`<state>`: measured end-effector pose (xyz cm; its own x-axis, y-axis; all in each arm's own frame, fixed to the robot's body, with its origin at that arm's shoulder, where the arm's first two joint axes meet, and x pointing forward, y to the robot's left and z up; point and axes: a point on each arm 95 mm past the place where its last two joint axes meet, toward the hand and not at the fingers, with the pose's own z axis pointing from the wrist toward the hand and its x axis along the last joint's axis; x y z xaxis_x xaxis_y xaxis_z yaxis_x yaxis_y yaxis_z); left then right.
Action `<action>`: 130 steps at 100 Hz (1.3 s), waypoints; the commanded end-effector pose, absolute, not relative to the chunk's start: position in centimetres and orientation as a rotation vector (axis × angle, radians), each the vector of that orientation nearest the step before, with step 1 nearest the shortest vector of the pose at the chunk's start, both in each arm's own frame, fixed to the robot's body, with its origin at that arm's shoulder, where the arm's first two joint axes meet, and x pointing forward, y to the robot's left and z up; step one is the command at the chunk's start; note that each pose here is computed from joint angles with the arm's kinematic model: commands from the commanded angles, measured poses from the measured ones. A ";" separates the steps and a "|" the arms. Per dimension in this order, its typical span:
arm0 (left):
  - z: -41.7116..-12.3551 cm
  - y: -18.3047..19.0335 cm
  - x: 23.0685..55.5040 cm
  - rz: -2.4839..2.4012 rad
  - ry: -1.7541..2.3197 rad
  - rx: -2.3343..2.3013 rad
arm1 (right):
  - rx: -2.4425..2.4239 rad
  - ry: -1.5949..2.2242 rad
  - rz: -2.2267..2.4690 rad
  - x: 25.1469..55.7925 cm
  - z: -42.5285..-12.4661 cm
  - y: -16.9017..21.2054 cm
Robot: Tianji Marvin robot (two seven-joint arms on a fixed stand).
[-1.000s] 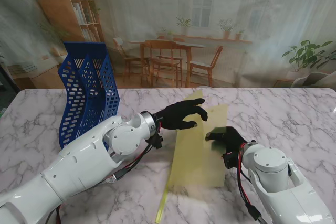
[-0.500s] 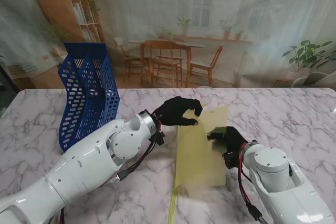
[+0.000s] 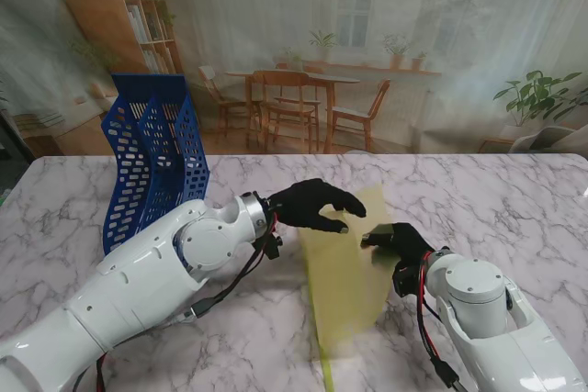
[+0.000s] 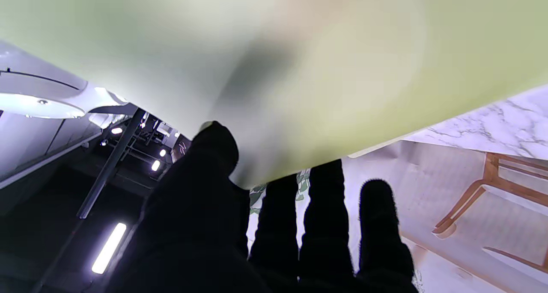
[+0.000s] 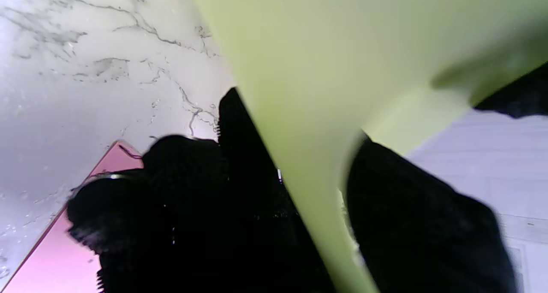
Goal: Open the sliding file folder, put the receipt in and insert it into the document holder
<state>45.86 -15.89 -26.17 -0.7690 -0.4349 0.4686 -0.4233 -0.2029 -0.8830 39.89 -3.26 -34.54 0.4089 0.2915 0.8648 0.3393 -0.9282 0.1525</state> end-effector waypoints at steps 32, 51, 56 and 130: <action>-26.1 -15.1 46.4 -2.118 1.989 -0.925 | -2.609 -0.565 -1.571 39.8 -34.6 -3.3; -26.1 -14.9 46.6 -2.138 1.985 -0.985 | -2.612 -0.561 -1.571 39.8 -34.6 -3.4; -26.1 -14.8 46.6 -2.144 1.991 -1.016 | -2.613 -0.562 -1.571 39.8 -34.6 -3.4; -25.3 -13.8 46.6 -1.992 2.149 -0.909 | -2.620 -0.558 -1.557 39.9 -34.7 -3.5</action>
<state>46.42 -13.89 -25.38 -0.8188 -0.4593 0.3444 -0.3742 -0.0279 -0.9269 39.92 -3.48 -34.56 0.4214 0.2868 0.8604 0.3275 -0.9328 0.1505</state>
